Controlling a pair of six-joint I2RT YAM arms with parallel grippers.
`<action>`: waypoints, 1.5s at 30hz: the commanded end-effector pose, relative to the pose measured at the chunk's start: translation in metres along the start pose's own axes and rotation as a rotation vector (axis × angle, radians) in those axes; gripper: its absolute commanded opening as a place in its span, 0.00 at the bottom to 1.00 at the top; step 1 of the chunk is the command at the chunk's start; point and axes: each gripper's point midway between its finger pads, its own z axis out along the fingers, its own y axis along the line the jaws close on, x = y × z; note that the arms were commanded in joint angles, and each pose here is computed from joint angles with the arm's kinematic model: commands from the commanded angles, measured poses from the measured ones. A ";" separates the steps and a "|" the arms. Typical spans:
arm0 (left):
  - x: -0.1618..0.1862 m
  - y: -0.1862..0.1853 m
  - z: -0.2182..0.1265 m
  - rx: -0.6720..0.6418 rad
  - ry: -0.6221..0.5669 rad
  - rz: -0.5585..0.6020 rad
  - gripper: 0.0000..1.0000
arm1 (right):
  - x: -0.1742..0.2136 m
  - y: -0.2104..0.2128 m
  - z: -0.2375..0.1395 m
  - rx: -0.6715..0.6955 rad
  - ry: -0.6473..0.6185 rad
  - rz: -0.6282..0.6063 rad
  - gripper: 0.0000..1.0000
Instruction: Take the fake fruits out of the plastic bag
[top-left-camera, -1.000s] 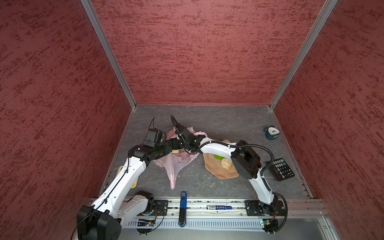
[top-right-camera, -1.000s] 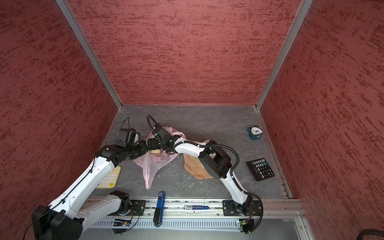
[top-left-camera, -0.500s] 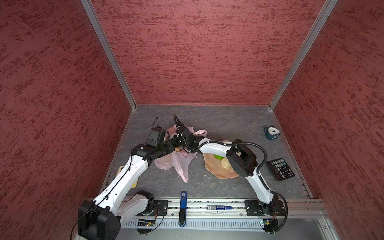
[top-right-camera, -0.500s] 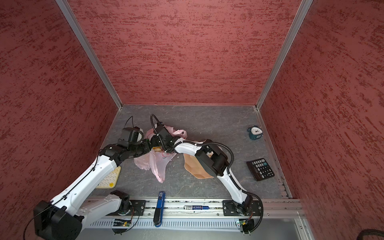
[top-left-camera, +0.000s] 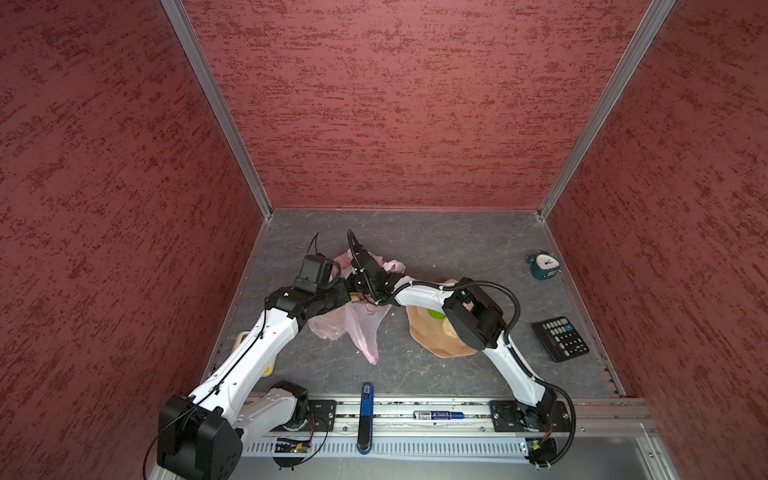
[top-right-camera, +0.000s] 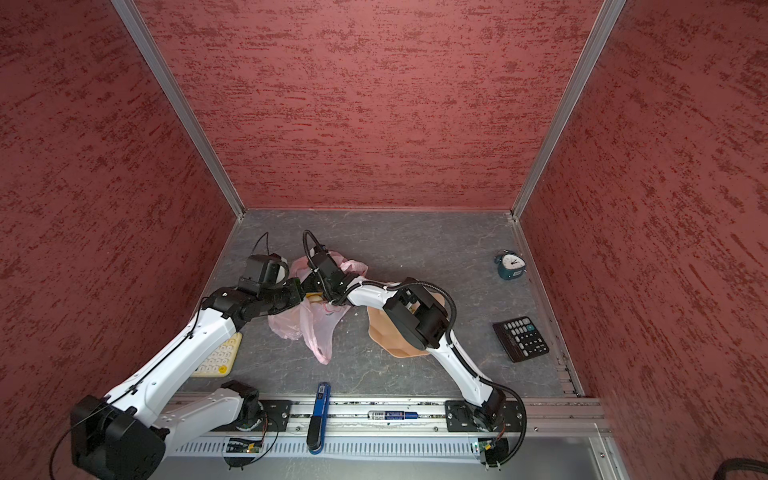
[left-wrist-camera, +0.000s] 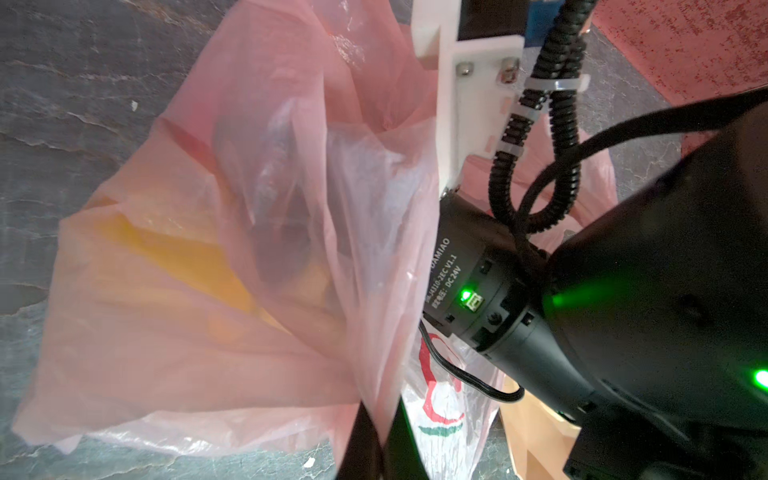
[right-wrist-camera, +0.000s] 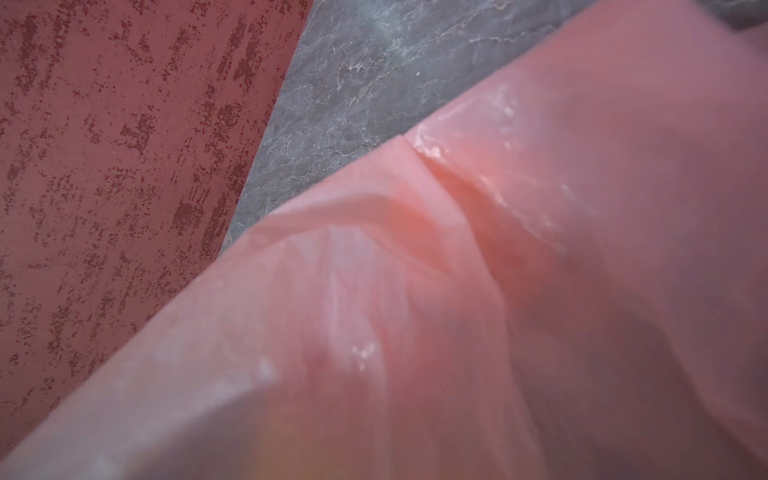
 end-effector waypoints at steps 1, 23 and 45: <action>0.017 0.036 -0.002 -0.124 0.026 -0.064 0.00 | -0.003 -0.012 0.010 0.025 -0.027 0.049 0.89; 0.009 0.050 0.000 -0.107 -0.044 -0.154 0.00 | 0.000 -0.010 0.021 -0.006 -0.003 0.058 0.88; -0.007 0.034 0.021 -0.052 -0.071 -0.095 0.00 | 0.036 0.000 0.043 -0.081 0.156 0.055 0.88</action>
